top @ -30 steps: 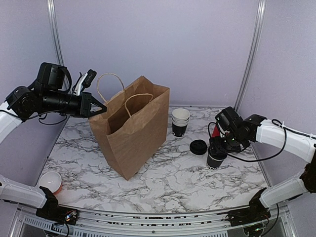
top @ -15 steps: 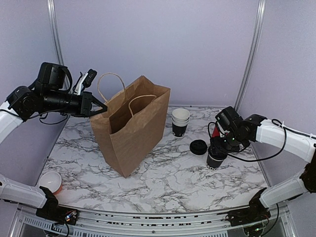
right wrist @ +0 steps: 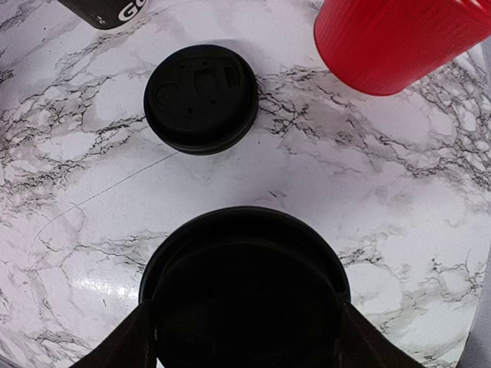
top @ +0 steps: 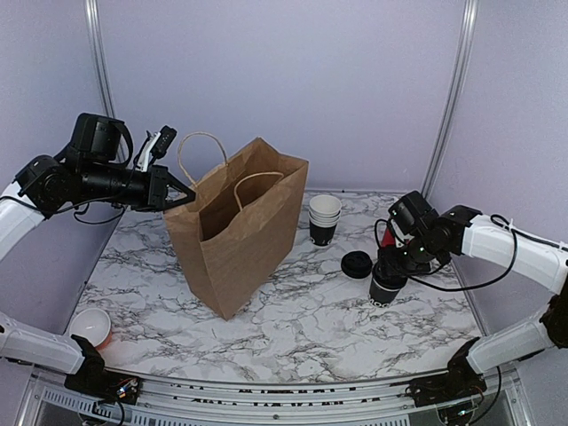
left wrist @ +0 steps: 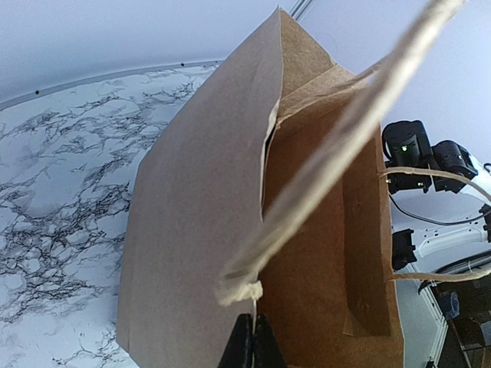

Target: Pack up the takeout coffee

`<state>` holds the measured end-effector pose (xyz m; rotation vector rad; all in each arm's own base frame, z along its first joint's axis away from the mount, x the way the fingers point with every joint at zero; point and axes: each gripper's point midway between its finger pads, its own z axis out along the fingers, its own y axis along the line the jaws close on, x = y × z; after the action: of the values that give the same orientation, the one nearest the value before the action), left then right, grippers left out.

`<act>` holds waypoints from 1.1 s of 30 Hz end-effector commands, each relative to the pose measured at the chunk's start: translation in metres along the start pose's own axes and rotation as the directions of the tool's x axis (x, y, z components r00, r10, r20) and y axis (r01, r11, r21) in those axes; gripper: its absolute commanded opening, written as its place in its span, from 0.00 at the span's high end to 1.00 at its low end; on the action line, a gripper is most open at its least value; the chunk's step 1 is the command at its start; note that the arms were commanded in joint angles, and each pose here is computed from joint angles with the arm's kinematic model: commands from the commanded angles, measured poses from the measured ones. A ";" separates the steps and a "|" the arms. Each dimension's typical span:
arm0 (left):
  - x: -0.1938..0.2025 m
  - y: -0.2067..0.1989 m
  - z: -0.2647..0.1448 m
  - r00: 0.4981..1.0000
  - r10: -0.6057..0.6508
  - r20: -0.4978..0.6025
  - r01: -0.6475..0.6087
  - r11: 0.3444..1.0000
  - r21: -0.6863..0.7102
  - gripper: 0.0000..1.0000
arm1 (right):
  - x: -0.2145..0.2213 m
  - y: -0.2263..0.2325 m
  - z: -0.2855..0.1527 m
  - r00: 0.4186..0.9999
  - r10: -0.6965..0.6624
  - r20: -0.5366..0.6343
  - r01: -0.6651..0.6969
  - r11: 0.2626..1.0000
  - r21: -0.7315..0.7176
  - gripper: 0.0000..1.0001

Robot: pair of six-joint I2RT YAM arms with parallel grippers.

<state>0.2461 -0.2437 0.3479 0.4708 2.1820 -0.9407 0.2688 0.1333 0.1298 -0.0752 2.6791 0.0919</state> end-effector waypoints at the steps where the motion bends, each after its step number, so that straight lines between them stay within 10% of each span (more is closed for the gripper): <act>1: -0.008 -0.007 0.005 1.000 -0.001 0.024 0.000 0.999 0.037 1.00 | -0.012 0.002 -0.020 0.999 0.019 0.032 -0.018 1.000 -0.024 0.38; 33: 0.021 -0.042 0.064 0.980 0.072 -0.186 -0.055 0.994 0.097 1.00 | -0.176 0.121 -0.289 0.809 -0.040 0.586 0.320 0.867 -0.383 0.39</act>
<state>0.2373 -0.3111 0.3139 0.6642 2.3088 -1.0302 0.2931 0.2229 0.4450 -0.3256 2.0723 0.5300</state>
